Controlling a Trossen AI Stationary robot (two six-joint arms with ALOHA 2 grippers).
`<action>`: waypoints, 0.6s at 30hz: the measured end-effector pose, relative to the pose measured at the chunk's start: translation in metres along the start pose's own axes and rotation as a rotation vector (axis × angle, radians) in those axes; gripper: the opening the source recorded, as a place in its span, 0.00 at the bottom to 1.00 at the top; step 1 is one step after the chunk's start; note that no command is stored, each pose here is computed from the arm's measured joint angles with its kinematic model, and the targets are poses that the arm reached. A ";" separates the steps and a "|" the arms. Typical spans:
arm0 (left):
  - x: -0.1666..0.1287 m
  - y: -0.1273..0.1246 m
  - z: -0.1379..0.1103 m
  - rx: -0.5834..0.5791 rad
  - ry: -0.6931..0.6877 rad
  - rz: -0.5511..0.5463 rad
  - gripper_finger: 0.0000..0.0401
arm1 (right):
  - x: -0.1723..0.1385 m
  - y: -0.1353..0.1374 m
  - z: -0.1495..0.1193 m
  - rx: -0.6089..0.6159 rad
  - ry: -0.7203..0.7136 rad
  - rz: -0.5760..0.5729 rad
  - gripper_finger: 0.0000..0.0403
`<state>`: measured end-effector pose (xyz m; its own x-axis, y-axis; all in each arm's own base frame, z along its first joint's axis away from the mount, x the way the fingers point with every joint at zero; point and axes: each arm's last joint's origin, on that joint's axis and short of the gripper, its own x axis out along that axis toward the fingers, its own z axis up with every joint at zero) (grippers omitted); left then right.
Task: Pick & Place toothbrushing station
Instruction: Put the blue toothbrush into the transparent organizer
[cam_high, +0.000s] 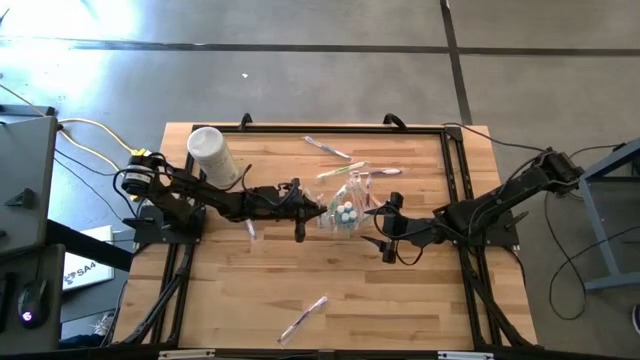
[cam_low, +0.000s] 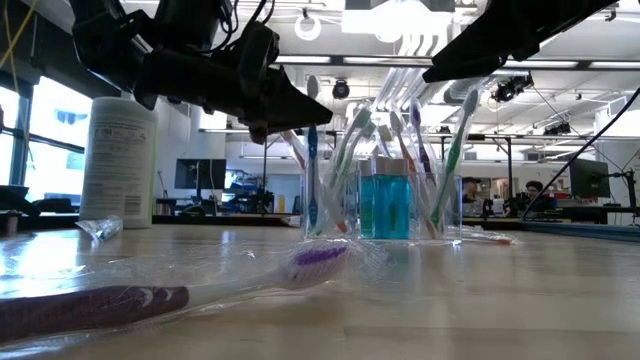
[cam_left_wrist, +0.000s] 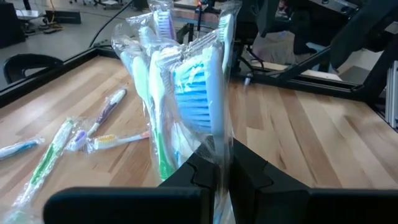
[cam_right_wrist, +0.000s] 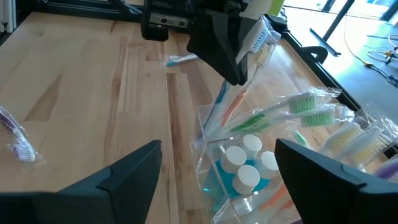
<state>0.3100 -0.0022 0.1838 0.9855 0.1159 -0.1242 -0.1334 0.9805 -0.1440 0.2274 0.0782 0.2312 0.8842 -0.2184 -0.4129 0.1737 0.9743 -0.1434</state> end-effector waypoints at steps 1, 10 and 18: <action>0.000 0.000 0.000 0.000 0.000 0.000 0.05 | 0.000 0.000 0.000 0.000 0.000 0.000 0.76; 0.000 0.000 0.000 0.001 0.005 0.000 0.05 | 0.000 0.000 0.000 0.000 -0.001 0.000 0.76; 0.000 0.000 -0.002 0.004 0.026 0.006 0.05 | 0.000 0.000 0.000 0.000 -0.001 0.000 0.76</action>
<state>0.3097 -0.0021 0.1813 0.9816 0.1177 -0.1502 -0.1389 0.9804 -0.1396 0.2275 0.0782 0.2312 0.8845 -0.2183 -0.4124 0.1738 0.9744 -0.1429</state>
